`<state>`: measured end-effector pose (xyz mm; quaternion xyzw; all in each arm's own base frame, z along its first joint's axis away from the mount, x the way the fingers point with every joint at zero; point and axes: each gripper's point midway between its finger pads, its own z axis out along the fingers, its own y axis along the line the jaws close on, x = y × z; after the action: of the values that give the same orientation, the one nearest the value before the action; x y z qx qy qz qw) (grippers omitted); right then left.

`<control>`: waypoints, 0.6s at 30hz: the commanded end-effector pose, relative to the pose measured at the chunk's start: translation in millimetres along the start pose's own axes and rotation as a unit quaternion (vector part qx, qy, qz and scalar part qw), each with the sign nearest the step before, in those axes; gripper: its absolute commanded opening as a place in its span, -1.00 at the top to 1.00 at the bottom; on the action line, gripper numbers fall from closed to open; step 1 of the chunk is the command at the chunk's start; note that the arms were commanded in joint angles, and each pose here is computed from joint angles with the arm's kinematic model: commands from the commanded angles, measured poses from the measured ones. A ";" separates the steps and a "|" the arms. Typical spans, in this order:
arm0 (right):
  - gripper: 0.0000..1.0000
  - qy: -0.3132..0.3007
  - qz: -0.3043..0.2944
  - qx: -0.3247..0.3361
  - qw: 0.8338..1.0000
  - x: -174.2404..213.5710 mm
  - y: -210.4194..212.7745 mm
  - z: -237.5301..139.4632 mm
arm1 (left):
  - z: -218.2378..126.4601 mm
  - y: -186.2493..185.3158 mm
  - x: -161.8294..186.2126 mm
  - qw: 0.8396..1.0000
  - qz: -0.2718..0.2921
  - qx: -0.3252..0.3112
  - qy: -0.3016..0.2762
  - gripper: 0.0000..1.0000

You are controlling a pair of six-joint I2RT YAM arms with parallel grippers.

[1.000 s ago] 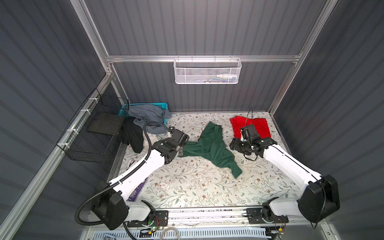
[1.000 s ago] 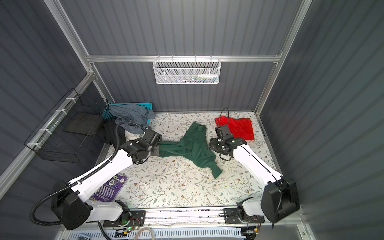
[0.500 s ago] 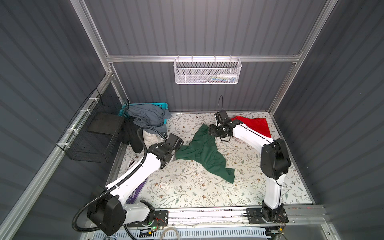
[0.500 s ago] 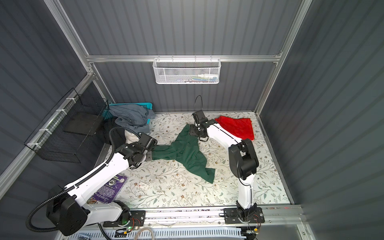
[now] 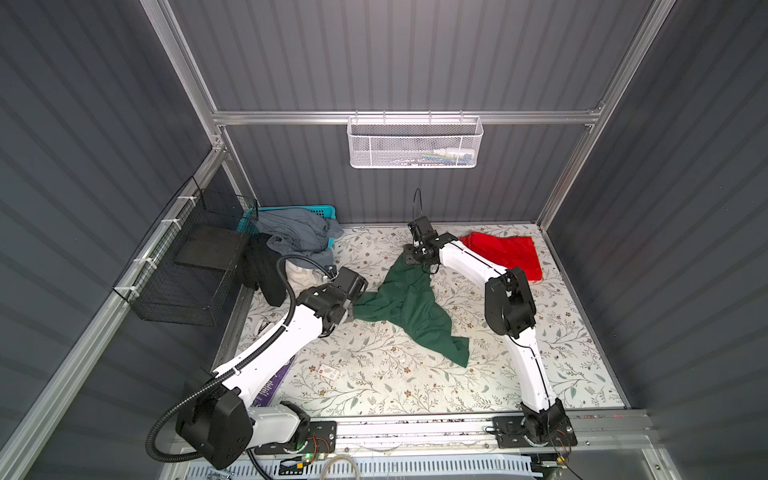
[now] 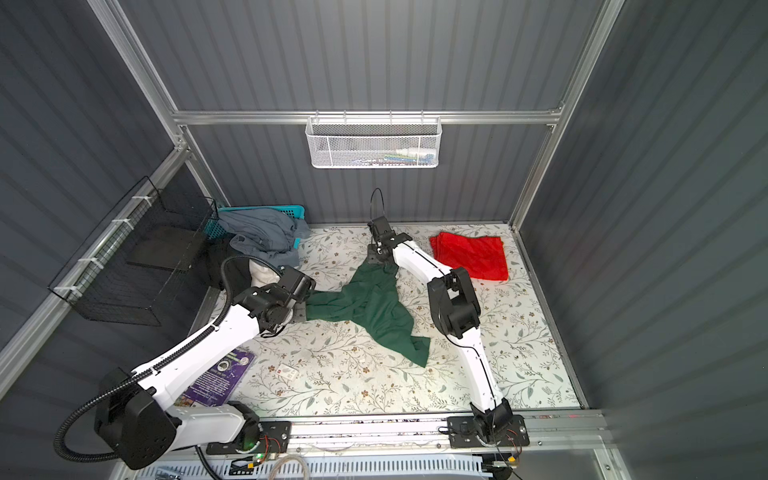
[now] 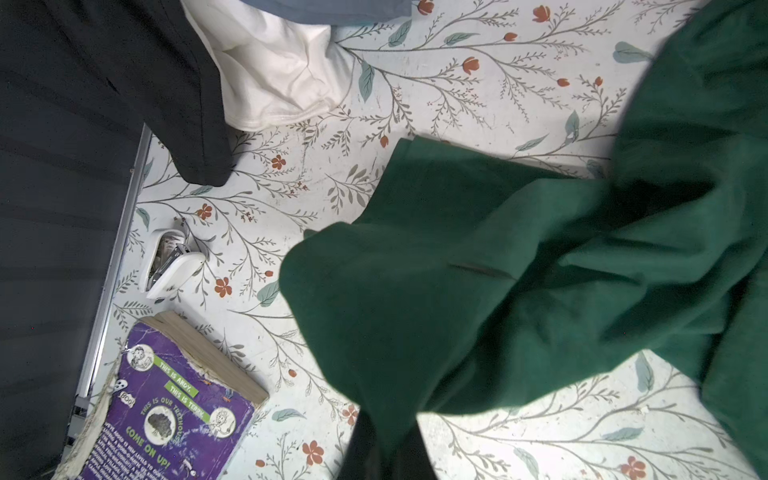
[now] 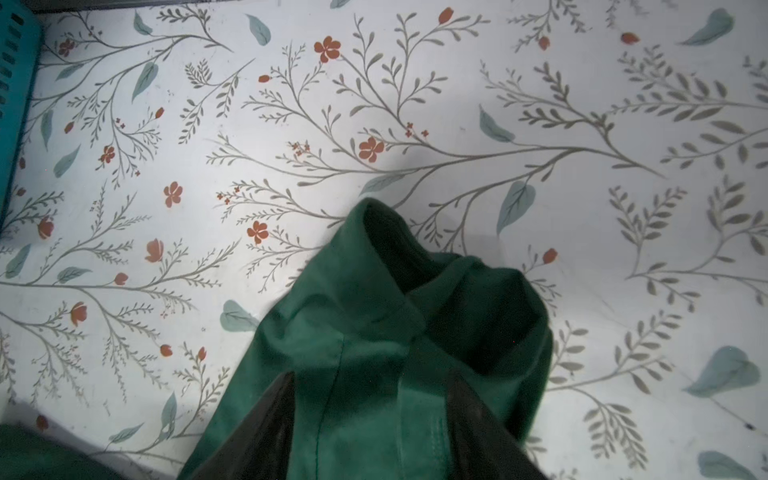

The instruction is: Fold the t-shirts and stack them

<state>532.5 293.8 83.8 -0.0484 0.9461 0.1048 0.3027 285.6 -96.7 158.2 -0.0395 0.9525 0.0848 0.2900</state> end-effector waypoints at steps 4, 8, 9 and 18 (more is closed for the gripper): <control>0.08 -0.017 -0.017 0.012 1.000 -11.4 -2.7 14.6 | -2.4 -1.4 1.0 1.000 -0.008 0.007 0.002 1.00; 0.44 -0.011 -0.013 -0.010 1.000 -7.4 2.1 15.9 | -1.0 -1.1 2.2 1.000 -0.008 0.004 0.005 1.00; 0.56 -0.011 -0.012 -0.014 1.000 -6.4 3.1 14.8 | -0.8 -0.8 2.3 1.000 -0.009 0.003 0.005 1.00; 1.00 -0.072 -0.019 0.012 0.997 -40.2 -6.3 -49.3 | -5.8 0.9 -11.4 1.000 -0.006 -0.010 -0.009 1.00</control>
<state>533.6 286.9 86.5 -0.0610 0.9418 0.0937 0.3169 286.3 -96.3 158.7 -0.0429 0.9520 0.0867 0.2903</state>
